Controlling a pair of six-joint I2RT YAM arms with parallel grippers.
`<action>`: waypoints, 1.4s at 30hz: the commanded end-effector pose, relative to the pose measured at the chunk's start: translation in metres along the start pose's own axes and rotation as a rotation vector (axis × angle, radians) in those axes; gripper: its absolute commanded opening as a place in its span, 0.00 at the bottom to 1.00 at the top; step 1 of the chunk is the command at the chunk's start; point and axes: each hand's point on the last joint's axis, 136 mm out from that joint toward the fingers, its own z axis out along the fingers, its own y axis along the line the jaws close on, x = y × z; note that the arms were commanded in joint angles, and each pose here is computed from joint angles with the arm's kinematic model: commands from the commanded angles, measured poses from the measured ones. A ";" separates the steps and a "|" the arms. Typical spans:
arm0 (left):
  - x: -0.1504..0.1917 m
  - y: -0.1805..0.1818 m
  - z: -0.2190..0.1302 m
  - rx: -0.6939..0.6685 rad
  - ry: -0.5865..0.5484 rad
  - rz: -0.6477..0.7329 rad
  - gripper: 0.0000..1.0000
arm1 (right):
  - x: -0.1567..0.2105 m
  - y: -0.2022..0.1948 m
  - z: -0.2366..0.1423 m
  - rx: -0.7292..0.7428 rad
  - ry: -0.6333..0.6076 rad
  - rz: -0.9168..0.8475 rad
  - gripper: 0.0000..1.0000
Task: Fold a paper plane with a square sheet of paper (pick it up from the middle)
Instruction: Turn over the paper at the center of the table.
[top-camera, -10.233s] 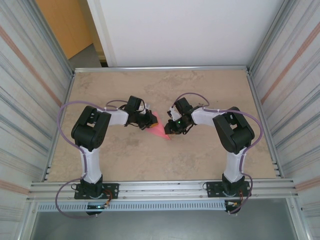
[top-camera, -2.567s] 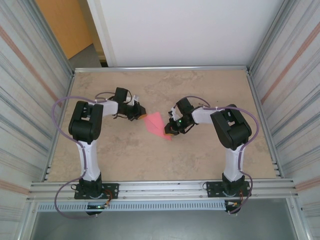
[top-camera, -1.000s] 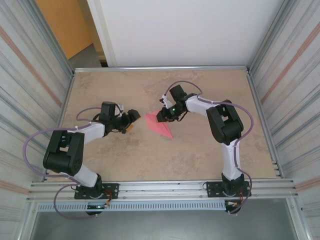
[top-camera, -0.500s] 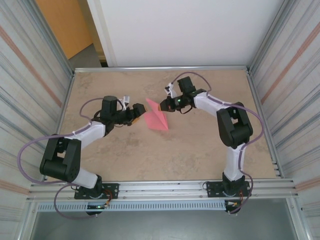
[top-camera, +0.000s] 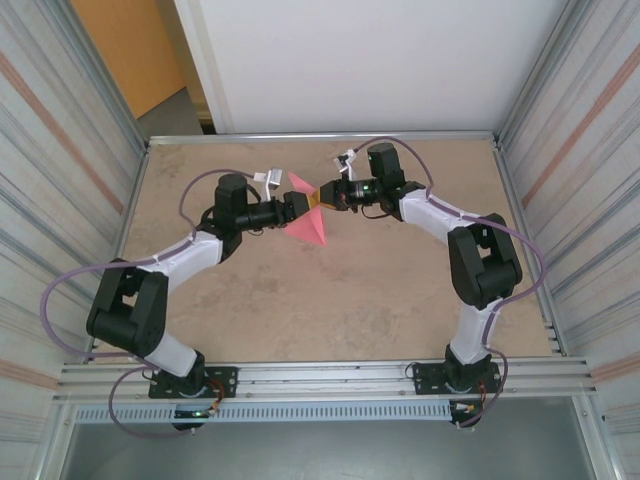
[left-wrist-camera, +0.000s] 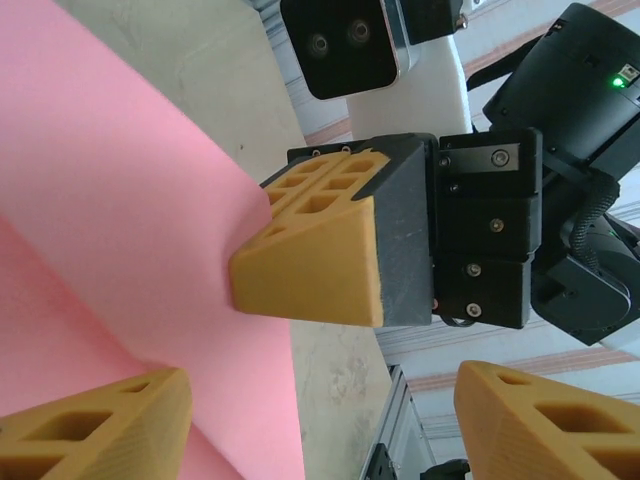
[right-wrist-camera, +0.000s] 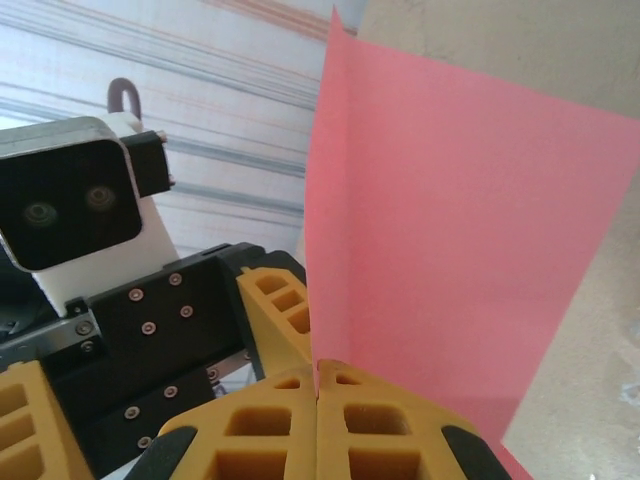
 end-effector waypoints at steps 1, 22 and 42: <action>-0.004 -0.013 0.003 0.053 0.007 0.031 0.70 | -0.006 0.039 -0.011 -0.097 -0.016 -0.025 0.05; 0.000 -0.027 0.003 0.094 0.019 0.061 0.51 | -0.013 0.052 -0.021 -0.143 -0.048 -0.015 0.09; -0.001 -0.018 0.004 0.074 0.008 0.026 0.17 | -0.013 0.033 -0.034 -0.101 -0.088 0.019 0.26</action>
